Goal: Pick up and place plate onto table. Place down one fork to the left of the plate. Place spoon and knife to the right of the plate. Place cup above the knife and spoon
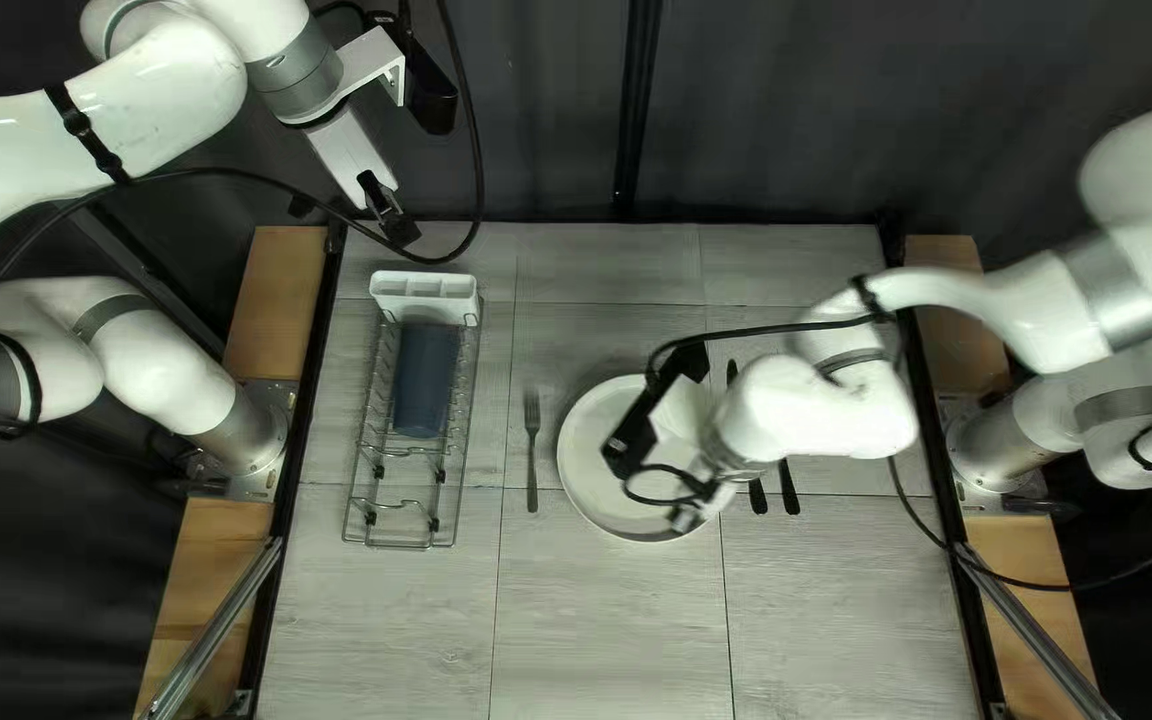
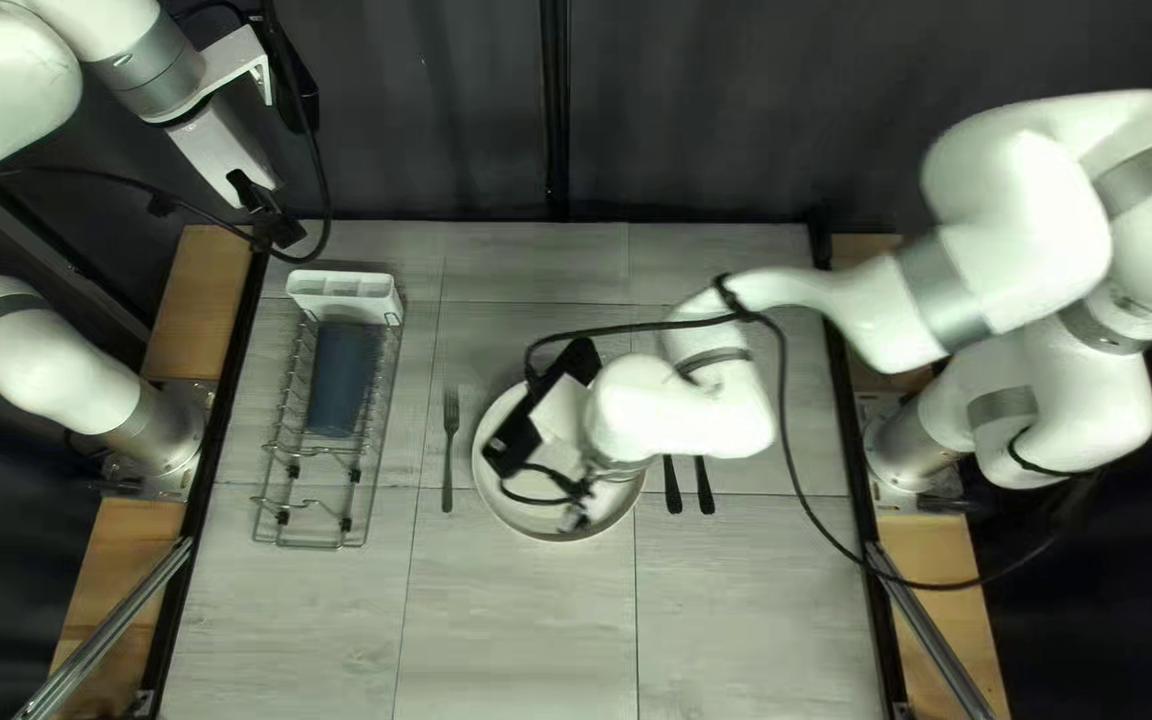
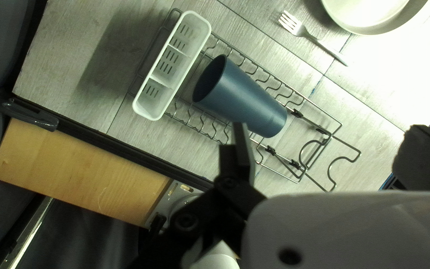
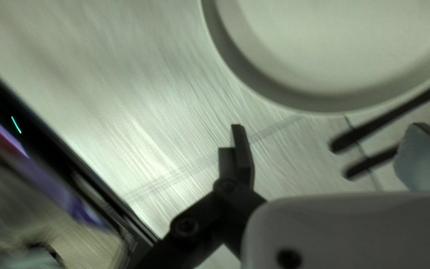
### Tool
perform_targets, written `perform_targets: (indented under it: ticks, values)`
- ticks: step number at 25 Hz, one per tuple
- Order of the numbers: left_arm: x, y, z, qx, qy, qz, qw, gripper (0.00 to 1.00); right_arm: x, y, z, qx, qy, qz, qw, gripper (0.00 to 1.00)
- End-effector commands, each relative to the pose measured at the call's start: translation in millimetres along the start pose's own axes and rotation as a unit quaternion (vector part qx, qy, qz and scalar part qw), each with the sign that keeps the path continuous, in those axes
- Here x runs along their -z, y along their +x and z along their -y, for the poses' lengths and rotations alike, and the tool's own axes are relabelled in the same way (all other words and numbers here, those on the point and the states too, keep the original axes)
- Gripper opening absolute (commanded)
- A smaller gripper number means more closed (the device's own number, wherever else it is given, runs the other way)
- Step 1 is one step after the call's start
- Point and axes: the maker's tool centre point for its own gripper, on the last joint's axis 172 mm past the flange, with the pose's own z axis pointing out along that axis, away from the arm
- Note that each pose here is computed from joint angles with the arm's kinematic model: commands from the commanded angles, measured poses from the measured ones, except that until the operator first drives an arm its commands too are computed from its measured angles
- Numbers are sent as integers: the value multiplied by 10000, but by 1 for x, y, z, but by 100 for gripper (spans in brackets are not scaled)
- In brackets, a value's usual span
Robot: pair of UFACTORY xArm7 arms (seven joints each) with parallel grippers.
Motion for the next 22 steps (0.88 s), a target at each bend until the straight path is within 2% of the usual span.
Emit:
perform_targets:
  ticks: [1, 22]
  values:
    - [0, 0, 0, 0, 0, 0, 10000, 100, 21, -48, -34, 355, 151, 472, 9981, 100]
    - [0, 0, 0, 0, 0, 0, 10000, 100, 21, -48, -34, 355, 151, 472, 9981, 100]
